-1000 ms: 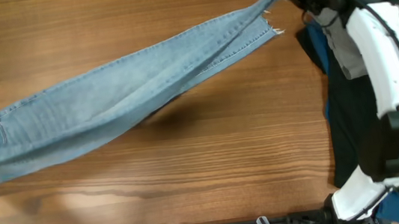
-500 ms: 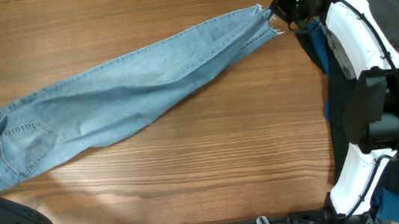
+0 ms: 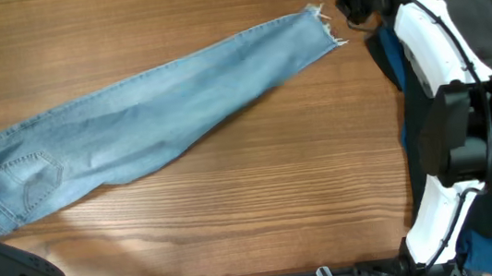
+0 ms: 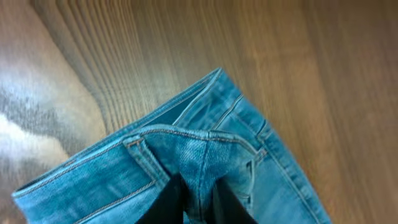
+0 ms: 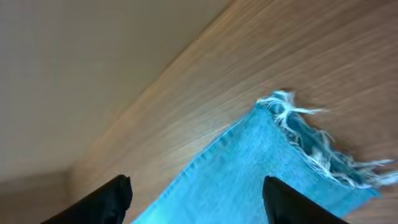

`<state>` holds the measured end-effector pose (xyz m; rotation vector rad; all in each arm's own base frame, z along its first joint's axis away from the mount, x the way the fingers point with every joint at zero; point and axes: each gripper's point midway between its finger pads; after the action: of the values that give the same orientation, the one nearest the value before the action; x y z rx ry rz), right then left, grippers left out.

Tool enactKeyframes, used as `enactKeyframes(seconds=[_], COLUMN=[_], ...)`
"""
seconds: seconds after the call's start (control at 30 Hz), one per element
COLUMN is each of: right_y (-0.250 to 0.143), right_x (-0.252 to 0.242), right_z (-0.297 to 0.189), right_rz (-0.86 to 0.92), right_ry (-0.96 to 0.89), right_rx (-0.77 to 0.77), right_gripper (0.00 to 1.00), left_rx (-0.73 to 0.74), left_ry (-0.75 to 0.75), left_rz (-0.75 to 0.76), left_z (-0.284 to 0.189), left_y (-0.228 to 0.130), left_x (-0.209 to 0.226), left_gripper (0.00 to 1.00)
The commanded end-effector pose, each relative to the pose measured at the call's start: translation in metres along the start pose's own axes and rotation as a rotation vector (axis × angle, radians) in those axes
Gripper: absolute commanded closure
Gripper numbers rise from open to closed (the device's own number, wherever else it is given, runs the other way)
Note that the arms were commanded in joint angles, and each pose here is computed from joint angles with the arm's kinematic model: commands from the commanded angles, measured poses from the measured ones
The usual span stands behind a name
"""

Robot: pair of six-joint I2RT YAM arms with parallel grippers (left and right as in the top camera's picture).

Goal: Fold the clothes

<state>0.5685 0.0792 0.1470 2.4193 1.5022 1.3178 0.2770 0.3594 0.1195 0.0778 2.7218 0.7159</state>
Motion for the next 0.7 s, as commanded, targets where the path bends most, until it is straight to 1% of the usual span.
enactKeyframes(seconds=[0.0, 0.03, 0.1, 0.13, 0.17, 0.2, 0.23, 0.27, 0.3, 0.33, 0.37, 0.4, 0.43, 0.47, 0.5, 0.53, 0.57, 0.6, 0.67], right_y=[-0.013, -0.022, -0.039, -0.052, -0.057, -0.062, -0.065, -0.069, -0.073, -0.077, -0.080, -0.085, -0.090, -0.099, -0.106, -0.110, -0.113, -0.114, -0.115], right_x=[-0.024, -0.037, -0.052, -0.059, -0.063, -0.065, -0.067, -0.069, -0.067, -0.062, -0.056, -0.048, -0.043, -0.037, -0.034, -0.034, -0.033, -0.032, -0.033], right_z=[0.012, 0.009, 0.004, -0.001, -0.003, -0.004, -0.006, -0.007, -0.008, -0.008, -0.007, -0.007, -0.007, -0.009, -0.008, -0.007, -0.006, -0.006, -0.007], right_rz=[-0.304, -0.345, -0.376, -0.382, -0.384, -0.387, -0.392, -0.401, -0.437, -0.471, -0.514, -0.538, -0.530, -0.517, -0.515, -0.519, -0.521, -0.522, -0.518], right_ry=[-0.116, -0.165, -0.203, -0.224, -0.233, -0.240, -0.244, -0.246, -0.221, -0.183, -0.133, -0.077, -0.049, -0.009, -0.003, -0.004, -0.003, -0.002, -0.004], right_rx=[0.044, 0.087, 0.175, 0.235, 0.260, 0.283, 0.300, 0.319, 0.340, 0.358, 0.373, 0.389, 0.404, 0.432, 0.452, 0.460, 0.465, 0.469, 0.474], right_gripper=[0.26, 0.23, 0.21, 0.19, 0.19, 0.18, 0.17, 0.12, 0.09, 0.07, 0.07, 0.08, 0.11, 0.11, 0.07, 0.05, 0.05, 0.04, 0.04], left_rx=[-0.023, -0.004, 0.014, 0.035, 0.047, 0.052, 0.053, 0.074, 0.120, 0.153, 0.166, 0.178, 0.191, 0.197, 0.196, 0.193, 0.185, 0.173, 0.153], left_ry=[-0.033, -0.055, -0.054, -0.046, -0.053, -0.060, -0.065, -0.087, -0.132, -0.179, -0.209, -0.211, -0.205, -0.202, -0.204, -0.206, -0.211, -0.213, -0.182], left_rz=[-0.020, 0.020, 0.058, 0.054, 0.053, 0.055, 0.071, 0.091, 0.127, 0.186, 0.238, 0.296, 0.311, 0.310, 0.334, 0.353, 0.380, 0.420, 0.470], left_z=[0.002, 0.005, 0.014, 0.020, 0.022, 0.022, 0.022, 0.021, 0.019, 0.017, 0.016, 0.015, 0.015, 0.015, 0.015, 0.015, 0.015, 0.016, 0.018], left_y=[0.009, 0.006, 0.001, -0.003, -0.005, -0.006, -0.006, -0.010, -0.020, -0.028, -0.033, -0.037, -0.040, -0.041, -0.042, -0.041, -0.040, -0.038, -0.035], left_x=[-0.009, -0.013, -0.012, -0.008, -0.008, -0.010, -0.010, -0.013, -0.020, -0.027, -0.031, -0.030, -0.028, -0.027, -0.027, -0.027, -0.028, -0.028, -0.023], left_gripper=[0.75, 0.75, 0.57, 0.62, 0.67, 0.67, 0.49, 0.21, 0.16, 0.14, 0.15, 0.19, 0.32, 0.44, 0.55, 0.53, 0.14, 0.02, 0.00])
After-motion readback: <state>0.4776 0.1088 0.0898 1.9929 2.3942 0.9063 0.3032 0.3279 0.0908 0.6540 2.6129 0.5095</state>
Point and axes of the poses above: each gripper's point midway between its finger pads, its own z axis out along the fingers, its own x axis along the line the jaws close on, y = z × x, and after that the axes turned 6 degrees about -z, right-handed
